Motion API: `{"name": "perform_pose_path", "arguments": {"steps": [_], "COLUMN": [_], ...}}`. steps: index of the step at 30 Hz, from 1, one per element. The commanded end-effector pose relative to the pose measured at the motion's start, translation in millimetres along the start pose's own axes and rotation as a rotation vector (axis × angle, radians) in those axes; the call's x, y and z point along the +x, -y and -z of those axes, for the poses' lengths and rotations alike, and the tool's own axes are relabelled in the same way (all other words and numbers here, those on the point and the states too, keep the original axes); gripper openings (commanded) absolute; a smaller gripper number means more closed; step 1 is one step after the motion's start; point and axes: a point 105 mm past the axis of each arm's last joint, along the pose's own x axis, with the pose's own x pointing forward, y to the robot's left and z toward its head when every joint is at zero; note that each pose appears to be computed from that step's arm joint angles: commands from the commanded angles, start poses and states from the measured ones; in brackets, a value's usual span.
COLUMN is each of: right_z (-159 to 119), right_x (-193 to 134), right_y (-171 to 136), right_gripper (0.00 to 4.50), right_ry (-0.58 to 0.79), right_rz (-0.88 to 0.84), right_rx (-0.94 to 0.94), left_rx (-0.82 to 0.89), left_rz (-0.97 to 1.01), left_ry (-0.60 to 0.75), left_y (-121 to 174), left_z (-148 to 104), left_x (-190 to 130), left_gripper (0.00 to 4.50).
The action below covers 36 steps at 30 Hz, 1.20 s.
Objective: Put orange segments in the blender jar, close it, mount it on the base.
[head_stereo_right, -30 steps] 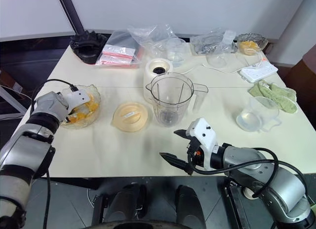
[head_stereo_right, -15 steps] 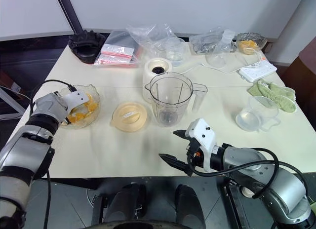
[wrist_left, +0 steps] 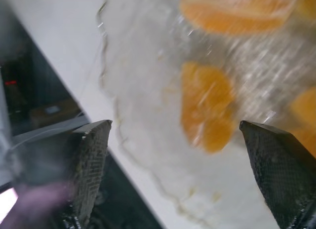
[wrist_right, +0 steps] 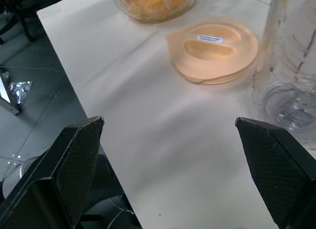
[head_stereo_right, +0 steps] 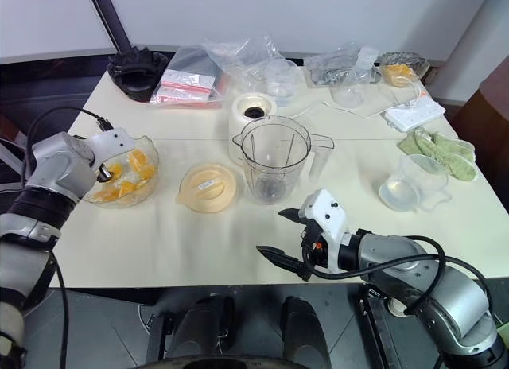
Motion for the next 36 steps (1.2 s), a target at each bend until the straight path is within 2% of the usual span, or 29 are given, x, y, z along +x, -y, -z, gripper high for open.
{"name": "perform_pose_path", "arguments": {"steps": [1, 8, 15, 22, 29, 36], "right_z": [-9, -10, -11, -13, -13, -13], "right_x": [0, -2, -4, -2, -1, 2], "right_y": [-3, -5, -4, -4, -6, -7], "right_gripper": [4.50, 4.50, 4.50, 4.50, 4.50, 4.50], "right_ry": [0.041, 0.044, 0.040, 0.045, 0.049, 0.056], "right_rz": [-0.004, 0.007, 0.010, 0.008, 0.002, -0.007], "right_rx": [-0.031, -0.030, -0.033, -0.033, -0.031, -0.025], "left_rx": [0.012, 0.037, 0.184, 0.260, 0.208, 0.202], "left_rz": [-0.013, -0.014, -0.113, -0.219, -0.118, -0.215], "left_ry": [-0.016, -0.087, -0.122, -0.111, -0.055, 0.018], "left_y": [10, 33, 36, 25, 36, 15], "left_z": [-1, 19, 29, 24, 11, -10], "left_x": [10, 36, 52, 54, 55, 46], "left_gripper": [4.45, 4.45, 4.45, 4.45, 4.45, 4.45]}}
